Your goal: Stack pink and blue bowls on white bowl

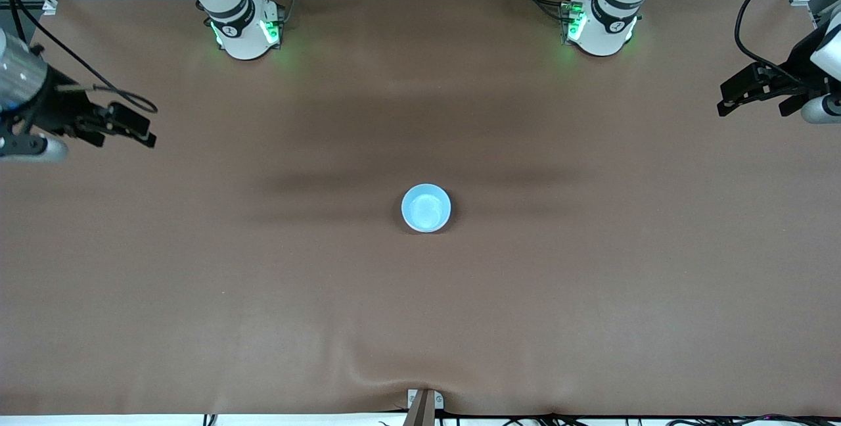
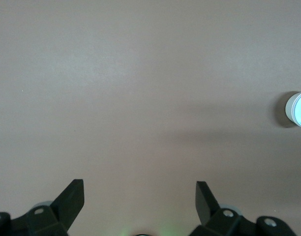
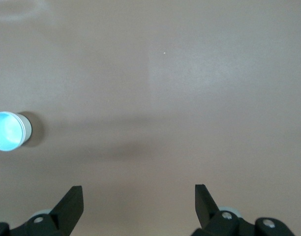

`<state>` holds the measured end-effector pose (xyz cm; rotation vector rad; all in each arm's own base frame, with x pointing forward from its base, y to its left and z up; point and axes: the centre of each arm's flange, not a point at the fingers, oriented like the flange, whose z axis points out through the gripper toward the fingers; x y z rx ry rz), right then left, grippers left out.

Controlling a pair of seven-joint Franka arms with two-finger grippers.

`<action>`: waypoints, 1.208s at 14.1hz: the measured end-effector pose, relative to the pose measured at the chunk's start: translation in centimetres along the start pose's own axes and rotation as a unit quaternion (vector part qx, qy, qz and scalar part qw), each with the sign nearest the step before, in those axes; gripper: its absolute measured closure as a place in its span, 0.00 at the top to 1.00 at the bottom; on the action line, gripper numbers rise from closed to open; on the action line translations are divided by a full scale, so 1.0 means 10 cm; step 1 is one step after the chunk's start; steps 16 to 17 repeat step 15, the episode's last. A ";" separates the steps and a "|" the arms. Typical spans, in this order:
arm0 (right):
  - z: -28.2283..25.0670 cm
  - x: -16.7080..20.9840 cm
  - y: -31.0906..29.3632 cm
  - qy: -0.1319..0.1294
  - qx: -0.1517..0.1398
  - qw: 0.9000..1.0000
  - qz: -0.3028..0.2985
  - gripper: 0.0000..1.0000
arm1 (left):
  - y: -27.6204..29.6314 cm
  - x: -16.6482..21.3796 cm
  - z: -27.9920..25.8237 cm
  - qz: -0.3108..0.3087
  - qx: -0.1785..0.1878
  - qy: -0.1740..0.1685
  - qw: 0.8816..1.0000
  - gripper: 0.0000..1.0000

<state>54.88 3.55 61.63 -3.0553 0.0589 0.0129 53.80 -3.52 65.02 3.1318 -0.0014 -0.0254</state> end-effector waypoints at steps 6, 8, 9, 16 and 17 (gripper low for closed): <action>-0.01 -0.03 0.30 -0.013 -0.004 1.000 -0.009 1.00 | 0.00 0.01 0.01 0.000 0.000 -0.001 1.000 1.00; -0.01 -0.04 0.37 -0.017 -0.004 1.000 -0.002 1.00 | 0.01 0.01 0.01 0.001 0.000 -0.001 1.000 1.00; -0.01 -0.04 0.40 -0.020 -0.004 1.000 0.000 1.00 | 0.01 0.01 0.02 0.001 0.000 -0.002 1.000 1.00; -0.01 -0.05 0.45 -0.023 -0.020 1.000 -0.005 1.00 | 0.01 0.01 0.02 0.001 0.000 -0.002 1.000 1.00; -0.01 -0.05 0.45 -0.023 -0.020 1.000 -0.005 1.00 | 0.01 0.01 0.02 0.001 0.000 -0.002 1.000 1.00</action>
